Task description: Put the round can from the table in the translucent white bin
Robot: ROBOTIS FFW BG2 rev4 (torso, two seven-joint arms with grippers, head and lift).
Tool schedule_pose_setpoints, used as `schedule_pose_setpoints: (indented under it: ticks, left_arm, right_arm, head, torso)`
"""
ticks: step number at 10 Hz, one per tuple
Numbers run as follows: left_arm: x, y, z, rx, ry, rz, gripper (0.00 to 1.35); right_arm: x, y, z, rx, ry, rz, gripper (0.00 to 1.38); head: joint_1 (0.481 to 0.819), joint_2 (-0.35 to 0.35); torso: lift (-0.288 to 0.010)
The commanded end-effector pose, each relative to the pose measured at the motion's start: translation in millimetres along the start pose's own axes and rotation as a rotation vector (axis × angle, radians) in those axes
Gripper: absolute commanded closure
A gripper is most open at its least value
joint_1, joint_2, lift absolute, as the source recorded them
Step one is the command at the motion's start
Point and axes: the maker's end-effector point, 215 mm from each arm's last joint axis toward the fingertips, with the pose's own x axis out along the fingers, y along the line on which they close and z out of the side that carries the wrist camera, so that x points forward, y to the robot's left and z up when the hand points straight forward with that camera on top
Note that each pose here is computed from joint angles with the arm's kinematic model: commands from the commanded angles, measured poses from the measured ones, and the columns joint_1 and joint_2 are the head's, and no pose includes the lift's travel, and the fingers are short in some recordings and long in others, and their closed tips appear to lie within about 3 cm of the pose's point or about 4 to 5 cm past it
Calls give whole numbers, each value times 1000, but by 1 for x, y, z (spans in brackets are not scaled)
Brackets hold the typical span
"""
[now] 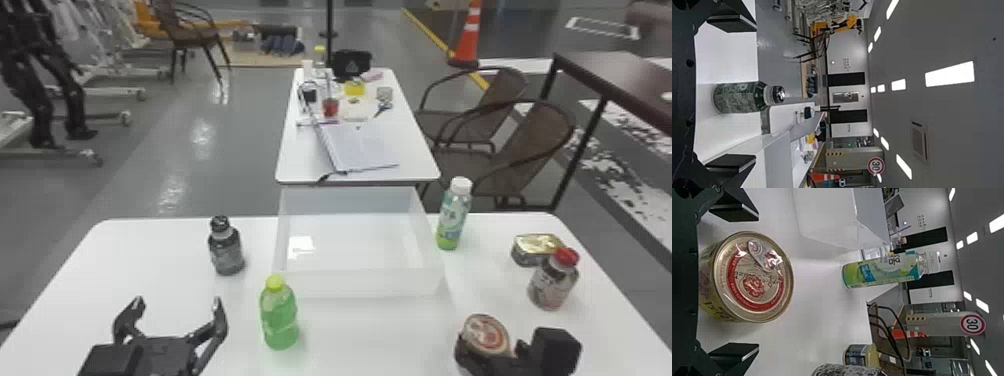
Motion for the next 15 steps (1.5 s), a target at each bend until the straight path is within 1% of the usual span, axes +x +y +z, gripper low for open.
schedule_pose_setpoints:
  ticks: [1,2,4,5,6,7,8,9,10,12,14,15]
  left_arm:
    - [0,0,-1,-7,0,0,131]
    - [0,0,-1,-8,-2,0,131]
    - [0,1,-1,-8,-3,0,131]
    - [0,1,-1,-8,-3,0,131]
    - [0,2,-2,-9,-1,2,131]
    - [0,2,-2,-9,-1,2,131]
    - [0,1,-2,-9,-1,-1,131]
    - [0,1,-2,-9,-1,-1,131]
    - [0,1,-2,-9,-1,-1,131]
    - [1,0,-1,-10,-5,-2,131]
    - [2,-2,-1,-12,-3,-6,131]
    - [2,-5,-1,-14,-3,-10,131]
  right_arm:
    - [7,-2,-4,-7,12,1,131]
    - [14,-2,-8,-6,23,17,131]
    - [23,-2,-5,-16,15,39,136]
    - [24,-1,-2,-22,6,42,279]
    - [24,1,1,-23,-9,44,662]
    - [23,1,5,-23,-24,44,730]
    - [22,4,23,-25,-73,50,797]
    - [18,12,44,-25,-122,62,797]
    - [16,23,73,-42,-178,77,797]
    - [17,49,135,-51,-274,124,797]
    - [29,67,186,-64,-322,178,797]
    - [38,70,198,-57,-318,193,797]
  head:
    - [549,0]
    - [549,0]
    - [549,0]
    - [549,0]
    - [549,0]
    - [549,0]
    - [549,0]
    - [549,0]
    - [549,0]
    - [549,0]
    - [549,0]
    - [549,0]
  torso:
    - [-100]
    - [-100]
    - [-100]
    - [-100]
    - [-100]
    - [-100]
    - [-100]
    - [-100]
    - [-100]
    - [-100]
    - [-100]
    - [-100]
